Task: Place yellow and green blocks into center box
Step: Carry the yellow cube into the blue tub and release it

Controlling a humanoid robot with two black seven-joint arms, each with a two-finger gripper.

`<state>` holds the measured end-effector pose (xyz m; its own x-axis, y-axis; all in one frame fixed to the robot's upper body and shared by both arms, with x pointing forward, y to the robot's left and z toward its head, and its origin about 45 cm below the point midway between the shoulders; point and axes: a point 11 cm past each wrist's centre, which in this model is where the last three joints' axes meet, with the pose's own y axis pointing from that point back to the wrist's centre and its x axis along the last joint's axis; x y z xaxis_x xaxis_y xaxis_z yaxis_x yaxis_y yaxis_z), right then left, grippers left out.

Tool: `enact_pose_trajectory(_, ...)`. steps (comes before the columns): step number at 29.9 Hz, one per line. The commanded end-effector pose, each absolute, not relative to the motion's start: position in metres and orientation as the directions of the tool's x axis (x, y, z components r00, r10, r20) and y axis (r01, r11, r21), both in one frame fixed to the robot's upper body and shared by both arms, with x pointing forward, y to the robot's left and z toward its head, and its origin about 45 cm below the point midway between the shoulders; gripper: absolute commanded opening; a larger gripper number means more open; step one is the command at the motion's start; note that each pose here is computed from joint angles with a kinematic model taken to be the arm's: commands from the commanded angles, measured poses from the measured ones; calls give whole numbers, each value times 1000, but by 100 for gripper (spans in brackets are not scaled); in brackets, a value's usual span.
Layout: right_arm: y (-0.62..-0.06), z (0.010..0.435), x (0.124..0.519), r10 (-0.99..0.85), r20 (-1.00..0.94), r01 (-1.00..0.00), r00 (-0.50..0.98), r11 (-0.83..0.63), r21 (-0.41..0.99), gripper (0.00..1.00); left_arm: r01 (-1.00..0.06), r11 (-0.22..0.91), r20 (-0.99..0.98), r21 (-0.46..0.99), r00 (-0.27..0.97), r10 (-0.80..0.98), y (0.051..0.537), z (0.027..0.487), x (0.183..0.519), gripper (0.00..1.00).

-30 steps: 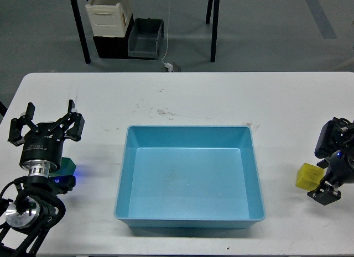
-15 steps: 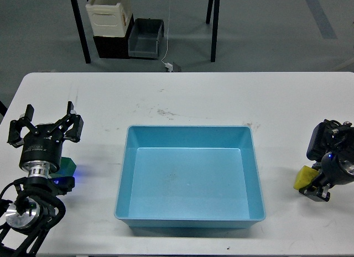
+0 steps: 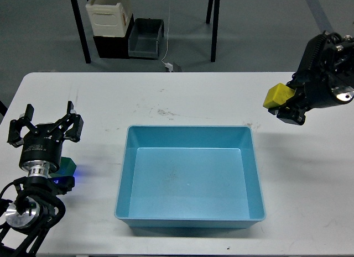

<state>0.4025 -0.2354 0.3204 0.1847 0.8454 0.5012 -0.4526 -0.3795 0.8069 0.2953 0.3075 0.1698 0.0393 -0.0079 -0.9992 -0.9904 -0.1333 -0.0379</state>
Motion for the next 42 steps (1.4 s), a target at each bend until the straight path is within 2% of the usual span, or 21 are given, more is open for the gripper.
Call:
enact_pose_trajectory(1, -184, 336, 395, 838, 538, -404, 89, -463, 789, 4, -990, -134, -999, -38, 39, -4, 309, 170, 295, 100)
enact_pose_trajectory(4, -138, 327, 383, 845, 534, -325, 16, -501, 802, 4, -991, -127, -999, -48, 48, -1, 308, 174, 300, 100)
enact_pose_trajectory(12, -81, 276, 346, 888, 452, -151, -88, -460, 875, 4, -990, -124, -998, -61, 61, 6, 308, 181, 306, 100)
enact_pose_trajectory(16, -74, 244, 328, 911, 400, -77, -99, -408, 910, 5, -988, -138, -998, -67, 67, 6, 312, 183, 307, 100)
enact_pose_trajectory(22, -79, 204, 324, 928, 371, -33, -38, -373, 927, 9, -988, -135, -997, -75, 75, 6, 312, 186, 310, 100)
enact_pose_trajectory(24, -81, 195, 327, 930, 366, -35, -12, -366, 930, 15, -988, -136, -997, -77, 77, 6, 312, 187, 310, 100)
enact_pose_trajectory(27, -81, 176, 334, 923, 378, -36, 65, -377, 926, 37, -987, -139, -997, -78, 78, 6, 313, 187, 310, 100)
enact_pose_trajectory(29, -79, 168, 335, 916, 389, -32, 96, -388, 921, 45, -986, -147, -997, -83, 82, 8, 316, 188, 310, 100)
enact_pose_trajectory(30, -79, 168, 335, 913, 394, -31, 102, -393, 919, 55, -986, -148, -997, -82, 82, 7, 316, 188, 310, 100)
enact_pose_trajectory(32, -78, 168, 332, 911, 400, -24, 103, -400, 916, 82, -985, -151, -996, -85, 84, 10, 318, 189, 310, 100)
enact_pose_trajectory(34, -80, 169, 335, 911, 399, -32, 104, -397, 917, 94, -984, -153, -996, -89, 89, 11, 319, 191, 311, 100)
enact_pose_trajectory(42, -78, 196, 353, 871, 473, -89, 134, -464, 881, 98, -986, -134, -992, -103, 91, 88, 337, 199, 312, 100)
